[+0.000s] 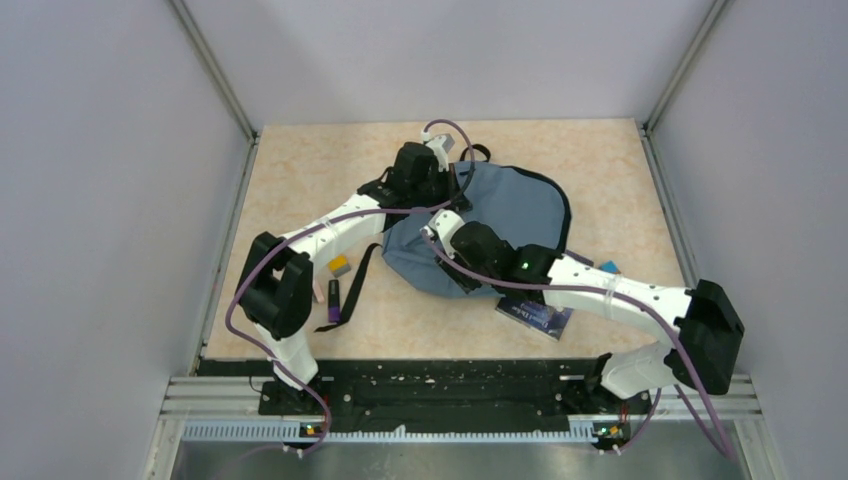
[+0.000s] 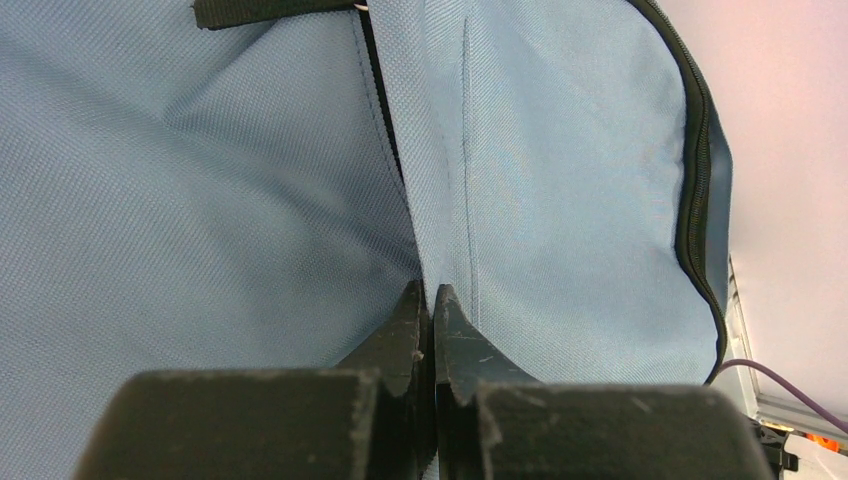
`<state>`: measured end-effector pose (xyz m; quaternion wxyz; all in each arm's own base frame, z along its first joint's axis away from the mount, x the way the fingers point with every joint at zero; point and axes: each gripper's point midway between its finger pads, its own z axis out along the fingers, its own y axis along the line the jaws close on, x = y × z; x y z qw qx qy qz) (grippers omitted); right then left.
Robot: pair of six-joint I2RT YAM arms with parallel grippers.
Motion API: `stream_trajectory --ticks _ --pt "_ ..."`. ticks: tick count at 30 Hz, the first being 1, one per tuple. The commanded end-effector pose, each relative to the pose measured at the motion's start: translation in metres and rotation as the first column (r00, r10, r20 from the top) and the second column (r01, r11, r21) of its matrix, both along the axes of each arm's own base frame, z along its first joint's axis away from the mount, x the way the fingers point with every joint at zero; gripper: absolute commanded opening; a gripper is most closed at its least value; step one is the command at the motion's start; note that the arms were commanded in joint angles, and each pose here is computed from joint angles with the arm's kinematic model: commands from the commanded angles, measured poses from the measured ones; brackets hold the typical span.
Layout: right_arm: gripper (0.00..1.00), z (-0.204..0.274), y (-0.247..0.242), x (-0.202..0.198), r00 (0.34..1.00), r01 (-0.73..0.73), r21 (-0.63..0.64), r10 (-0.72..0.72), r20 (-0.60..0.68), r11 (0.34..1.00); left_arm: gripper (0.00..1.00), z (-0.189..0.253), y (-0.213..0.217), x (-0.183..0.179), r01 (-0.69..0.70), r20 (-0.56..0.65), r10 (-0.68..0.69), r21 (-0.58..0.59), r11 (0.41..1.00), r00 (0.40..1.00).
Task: Pack the student bag
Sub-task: Unzip the student bag at the center of the board.
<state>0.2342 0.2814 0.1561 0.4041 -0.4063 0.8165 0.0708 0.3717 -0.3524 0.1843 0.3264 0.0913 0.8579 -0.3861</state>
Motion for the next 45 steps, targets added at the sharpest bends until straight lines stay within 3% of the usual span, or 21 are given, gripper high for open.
stream_trajectory --ticks 1,6,16,31,45 --pt "0.45 -0.003 -0.001 0.001 0.999 0.042 -0.021 -0.041 0.035 0.999 0.00 0.045 -0.011 0.008 0.029 0.105 -0.020 -0.089 0.996 0.994" --pt "0.34 -0.003 -0.007 0.004 0.994 0.099 -0.027 -0.098 0.052 0.995 0.00 0.045 -0.009 0.009 0.026 0.107 -0.017 -0.084 0.996 0.994" --pt "0.00 0.007 -0.015 0.010 0.981 0.175 0.015 -0.175 0.088 0.984 0.00 0.048 -0.007 0.011 0.011 0.124 0.000 -0.085 0.996 0.992" --pt "0.00 0.039 -0.063 0.027 0.876 0.405 0.096 -0.416 0.244 0.909 0.00 0.044 0.002 0.020 0.005 0.145 0.002 -0.048 0.999 0.989" --pt "0.00 0.043 -0.092 0.031 0.838 0.477 0.119 -0.491 0.237 0.871 0.00 0.034 0.007 0.019 0.007 0.166 -0.002 -0.026 1.000 0.986"
